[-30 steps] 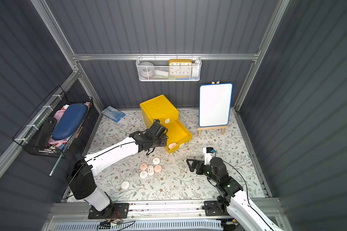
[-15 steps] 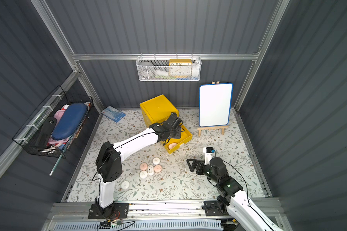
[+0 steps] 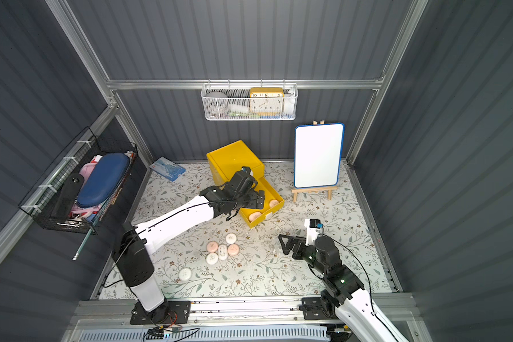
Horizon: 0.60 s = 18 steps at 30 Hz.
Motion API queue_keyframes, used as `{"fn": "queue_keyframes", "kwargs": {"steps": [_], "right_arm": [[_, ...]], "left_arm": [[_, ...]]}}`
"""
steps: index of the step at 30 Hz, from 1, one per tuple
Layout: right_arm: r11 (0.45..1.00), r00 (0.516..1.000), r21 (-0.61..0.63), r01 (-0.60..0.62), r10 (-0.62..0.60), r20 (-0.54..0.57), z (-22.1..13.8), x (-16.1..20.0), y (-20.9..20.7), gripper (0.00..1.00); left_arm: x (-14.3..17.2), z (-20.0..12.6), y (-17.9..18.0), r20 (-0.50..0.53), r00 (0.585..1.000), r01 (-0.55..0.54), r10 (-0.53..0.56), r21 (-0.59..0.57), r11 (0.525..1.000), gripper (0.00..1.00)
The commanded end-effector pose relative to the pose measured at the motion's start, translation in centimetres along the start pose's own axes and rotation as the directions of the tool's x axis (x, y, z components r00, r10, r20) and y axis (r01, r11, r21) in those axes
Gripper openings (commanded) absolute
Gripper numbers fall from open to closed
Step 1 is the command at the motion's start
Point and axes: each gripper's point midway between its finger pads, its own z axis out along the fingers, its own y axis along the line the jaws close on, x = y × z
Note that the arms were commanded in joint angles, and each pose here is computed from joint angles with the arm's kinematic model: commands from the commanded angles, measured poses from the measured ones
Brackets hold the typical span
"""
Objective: Put the bluetooth earphones in the drawer according to color
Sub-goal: Place the bluetooth earphone in the drawer, then pick up the Bluetooth earphone from the center of the board.
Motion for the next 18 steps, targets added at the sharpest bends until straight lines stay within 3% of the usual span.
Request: {"fn": "queue_keyframes", "kwargs": {"steps": [1, 7, 18], "right_arm": [[0.999, 0.999, -0.041, 0.033, -0.034, -0.033, -0.1, 0.7, 0.7, 0.99], [0.991, 0.994, -0.132, 0.032, -0.045, -0.099, 0.4, 1.5, 2.4, 0.98], [0.989, 0.989, -0.148, -0.021, -0.001, -0.146, 1.5, 1.7, 2.9, 0.99]], "left_arm": [[1.3, -1.4, 1.3, -0.001, 0.999, 0.044, -0.044, 0.006, 0.999, 0.99], [7.0, -2.5, 5.0, -0.063, 0.989, 0.129, -0.13, -0.022, 0.991, 0.99], [16.6, -2.5, 11.2, -0.187, 0.932, 0.287, -0.309, -0.138, 0.948, 0.99]]}}
